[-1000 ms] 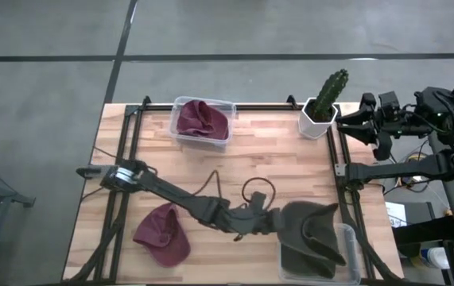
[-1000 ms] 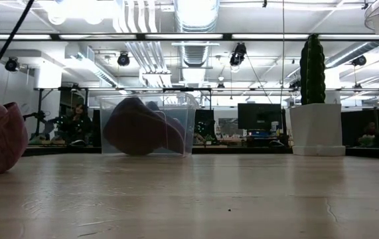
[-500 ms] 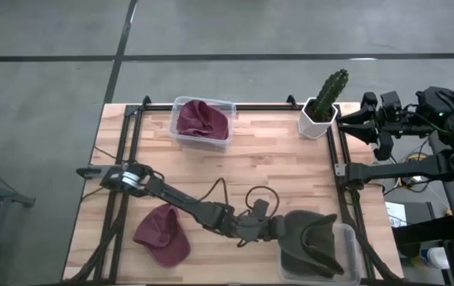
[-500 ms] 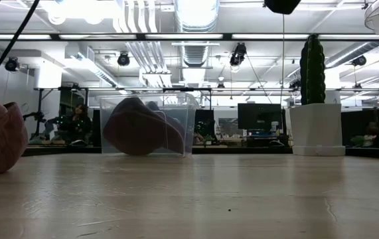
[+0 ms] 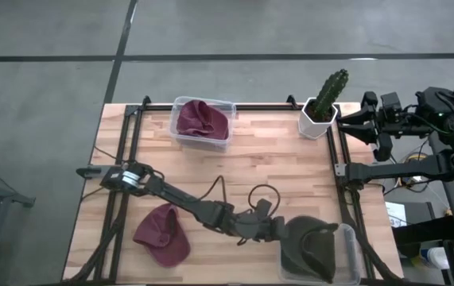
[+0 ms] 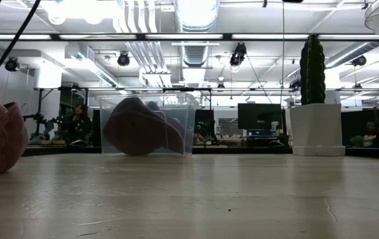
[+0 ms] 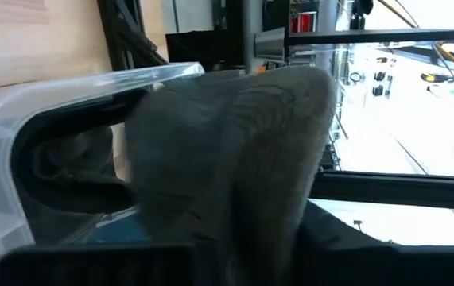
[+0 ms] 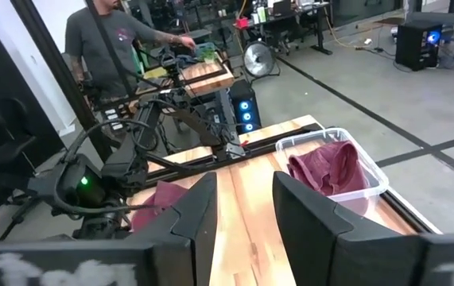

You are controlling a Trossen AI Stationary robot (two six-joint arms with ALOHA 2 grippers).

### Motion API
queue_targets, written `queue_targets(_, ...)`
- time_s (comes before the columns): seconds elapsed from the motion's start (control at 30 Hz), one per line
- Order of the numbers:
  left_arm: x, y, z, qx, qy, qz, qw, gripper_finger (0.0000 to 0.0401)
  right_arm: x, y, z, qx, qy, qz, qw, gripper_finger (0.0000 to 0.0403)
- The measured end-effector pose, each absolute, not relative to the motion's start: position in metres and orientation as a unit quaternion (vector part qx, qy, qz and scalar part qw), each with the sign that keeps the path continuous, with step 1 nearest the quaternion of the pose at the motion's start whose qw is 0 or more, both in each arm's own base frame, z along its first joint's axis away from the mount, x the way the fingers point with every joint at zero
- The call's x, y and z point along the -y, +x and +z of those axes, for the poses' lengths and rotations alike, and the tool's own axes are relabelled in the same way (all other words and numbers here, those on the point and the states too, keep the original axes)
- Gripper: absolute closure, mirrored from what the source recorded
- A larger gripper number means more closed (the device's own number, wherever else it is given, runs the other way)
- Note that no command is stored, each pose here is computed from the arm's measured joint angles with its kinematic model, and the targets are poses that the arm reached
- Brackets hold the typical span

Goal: Pick and place caps into container
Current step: Put the black cap into the bottom transparent container

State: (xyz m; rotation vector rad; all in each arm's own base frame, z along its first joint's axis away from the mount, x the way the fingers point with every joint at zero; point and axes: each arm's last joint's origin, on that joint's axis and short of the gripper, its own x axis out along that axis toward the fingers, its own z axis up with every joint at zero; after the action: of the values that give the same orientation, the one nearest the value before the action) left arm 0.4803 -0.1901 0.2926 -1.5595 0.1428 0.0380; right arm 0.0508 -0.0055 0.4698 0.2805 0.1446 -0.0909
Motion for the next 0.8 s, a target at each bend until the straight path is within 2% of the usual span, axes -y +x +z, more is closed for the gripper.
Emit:
queue_targets(0.13, 0.188, 0.481, 0.289, -0.081, -0.722, 0.010, 0.687, 0.0264, 0.006, 0.051, 0.470, -0.072, 0.137, -0.045, 0.987, 0.0284)
queue_targets(0.27, 0.185, 0.483, 0.285, -0.125, -0.728, -0.002, 0.674, 0.0231, 0.006, 0.051, 0.470, -0.072, 0.135, -0.045, 0.987, 0.0289)
queue_targets(0.37, 0.183, 0.484, 0.284, -0.143, -0.735, -0.010, 0.663, 0.0224, 0.006, 0.051, 0.470, -0.072, 0.136, -0.045, 0.987, 0.0293)
queue_targets(0.57, 0.171, 0.487, 0.294, -0.129, -0.725, -0.019, 0.677, 0.0222, 0.006, 0.051, 0.470, -0.073, 0.138, -0.045, 0.987, 0.0300)
queue_targets(0.8, 0.170, 0.485, 0.282, -0.243, -0.712, -0.033, 0.658, 0.0222, 0.006, 0.051, 0.470, -0.072, 0.139, -0.045, 0.987, 0.0308)
